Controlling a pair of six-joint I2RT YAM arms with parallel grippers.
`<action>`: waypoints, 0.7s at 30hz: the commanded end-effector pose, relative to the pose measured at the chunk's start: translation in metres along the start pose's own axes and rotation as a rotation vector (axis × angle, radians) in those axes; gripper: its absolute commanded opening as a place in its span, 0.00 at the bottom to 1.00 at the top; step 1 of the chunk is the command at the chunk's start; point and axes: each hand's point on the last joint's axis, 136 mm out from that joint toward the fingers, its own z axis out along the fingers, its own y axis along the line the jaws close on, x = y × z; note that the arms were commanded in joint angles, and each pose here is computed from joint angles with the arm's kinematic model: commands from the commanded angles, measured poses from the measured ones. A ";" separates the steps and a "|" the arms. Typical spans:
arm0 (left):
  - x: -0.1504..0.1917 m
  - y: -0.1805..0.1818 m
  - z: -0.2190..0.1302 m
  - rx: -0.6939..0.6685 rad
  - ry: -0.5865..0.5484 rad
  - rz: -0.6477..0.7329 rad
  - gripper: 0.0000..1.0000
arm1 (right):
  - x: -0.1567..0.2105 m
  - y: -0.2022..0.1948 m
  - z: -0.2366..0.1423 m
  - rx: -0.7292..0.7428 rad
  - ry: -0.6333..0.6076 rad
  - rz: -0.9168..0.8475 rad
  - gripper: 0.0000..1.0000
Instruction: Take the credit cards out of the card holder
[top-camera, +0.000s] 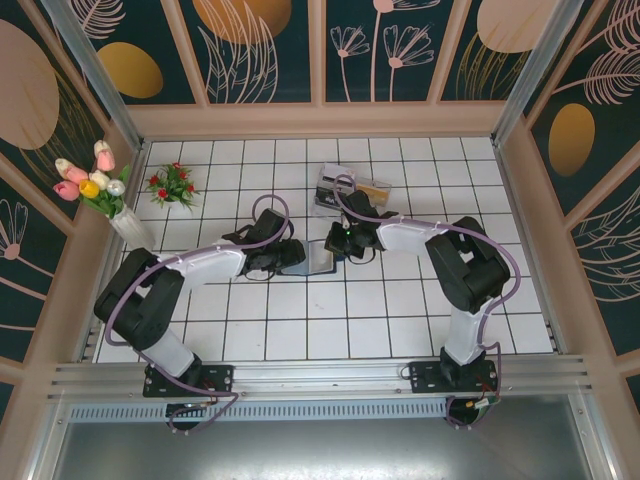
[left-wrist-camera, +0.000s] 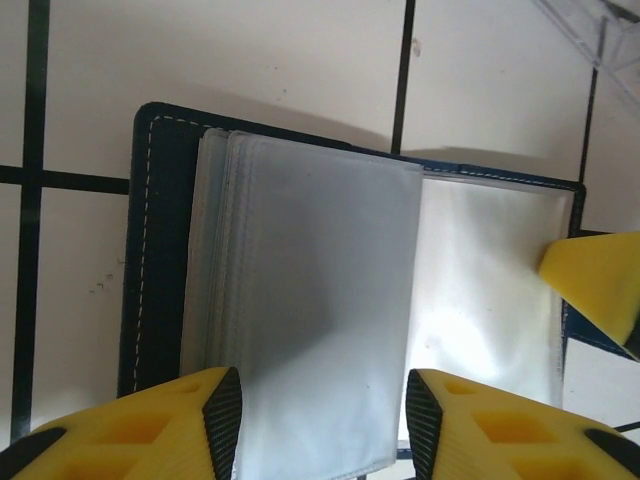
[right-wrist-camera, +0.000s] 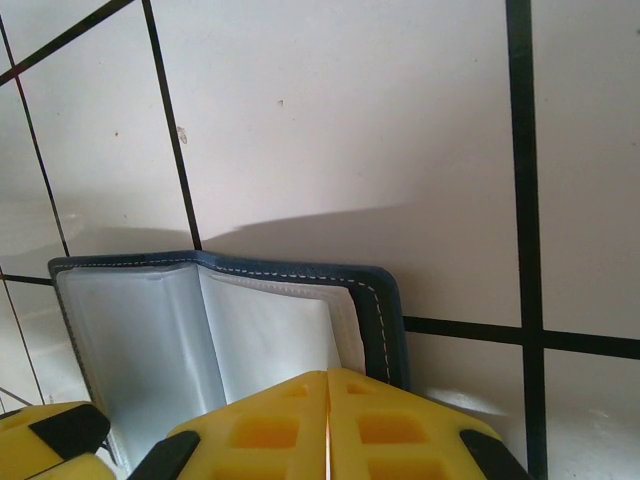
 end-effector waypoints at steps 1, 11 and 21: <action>0.002 0.007 0.005 -0.023 0.005 -0.012 0.49 | 0.009 -0.003 0.004 0.013 0.030 -0.017 0.10; 0.000 0.018 0.007 -0.074 -0.010 -0.003 0.61 | 0.011 -0.005 0.005 0.017 0.033 -0.017 0.10; 0.006 0.000 0.010 0.021 0.029 0.010 0.49 | 0.013 -0.005 0.006 0.020 0.040 -0.018 0.10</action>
